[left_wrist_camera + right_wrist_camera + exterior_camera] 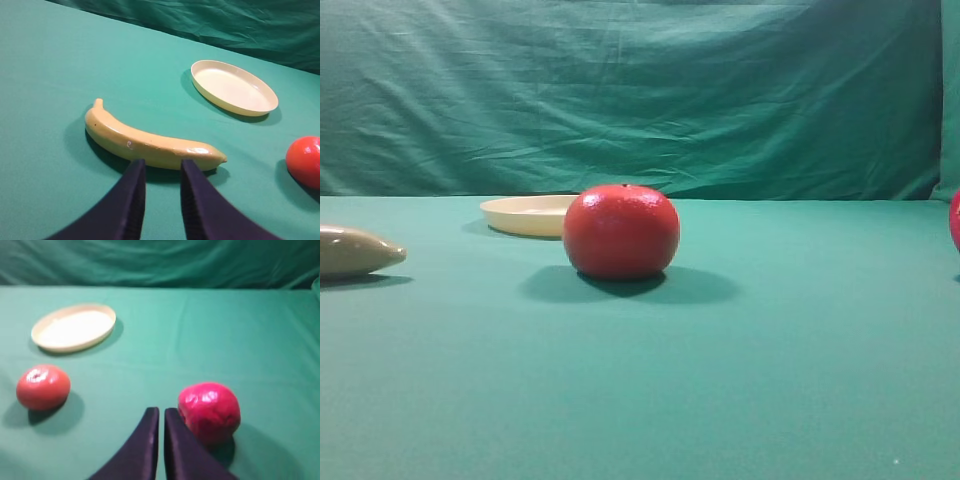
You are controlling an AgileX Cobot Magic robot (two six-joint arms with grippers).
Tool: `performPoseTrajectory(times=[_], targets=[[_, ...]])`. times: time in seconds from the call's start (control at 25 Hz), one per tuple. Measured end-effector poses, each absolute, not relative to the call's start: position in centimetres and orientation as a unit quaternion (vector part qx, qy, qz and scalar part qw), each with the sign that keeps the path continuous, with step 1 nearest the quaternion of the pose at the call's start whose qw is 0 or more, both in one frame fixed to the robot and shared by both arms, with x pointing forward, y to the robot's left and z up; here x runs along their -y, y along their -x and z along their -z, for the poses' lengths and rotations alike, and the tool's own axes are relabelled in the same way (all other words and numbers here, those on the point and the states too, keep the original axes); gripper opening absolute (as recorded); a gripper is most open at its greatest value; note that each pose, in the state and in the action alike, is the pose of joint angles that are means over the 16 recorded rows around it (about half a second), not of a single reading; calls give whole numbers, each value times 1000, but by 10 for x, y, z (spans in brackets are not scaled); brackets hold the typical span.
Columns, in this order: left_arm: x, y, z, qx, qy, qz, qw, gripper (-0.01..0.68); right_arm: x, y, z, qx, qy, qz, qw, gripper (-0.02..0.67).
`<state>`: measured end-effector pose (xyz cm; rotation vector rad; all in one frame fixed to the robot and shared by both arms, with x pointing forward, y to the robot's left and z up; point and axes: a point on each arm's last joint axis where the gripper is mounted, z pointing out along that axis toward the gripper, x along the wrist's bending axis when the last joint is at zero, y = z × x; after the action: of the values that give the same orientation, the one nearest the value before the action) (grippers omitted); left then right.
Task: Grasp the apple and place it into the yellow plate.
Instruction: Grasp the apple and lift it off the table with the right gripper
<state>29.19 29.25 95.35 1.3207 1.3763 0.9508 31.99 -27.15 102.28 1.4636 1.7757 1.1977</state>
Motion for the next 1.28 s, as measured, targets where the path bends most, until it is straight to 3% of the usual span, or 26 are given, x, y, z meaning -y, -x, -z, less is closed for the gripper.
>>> performPoseTrajectory(times=[0.32,0.64,0.76,1.16,1.28], targets=[[-293,-292,-953,-565,-542,-390,484,157,265,-360,-1025,-720,-559,-358,200,0],[-293,-292,-953,-565,-542,-390,484,157,265,-382,-1021,-739,-553,-326,204,36],[-293,-292,-953,-565,-542,-390,484,157,266,-386,-1022,-743,-547,-322,214,115],[-293,-292,-953,-565,-542,-390,484,157,267,-404,-1028,-741,-561,-303,211,509],[-293,-292,-953,-565,-542,-390,484,157,267,-416,-1028,-740,-575,-285,199,597]])
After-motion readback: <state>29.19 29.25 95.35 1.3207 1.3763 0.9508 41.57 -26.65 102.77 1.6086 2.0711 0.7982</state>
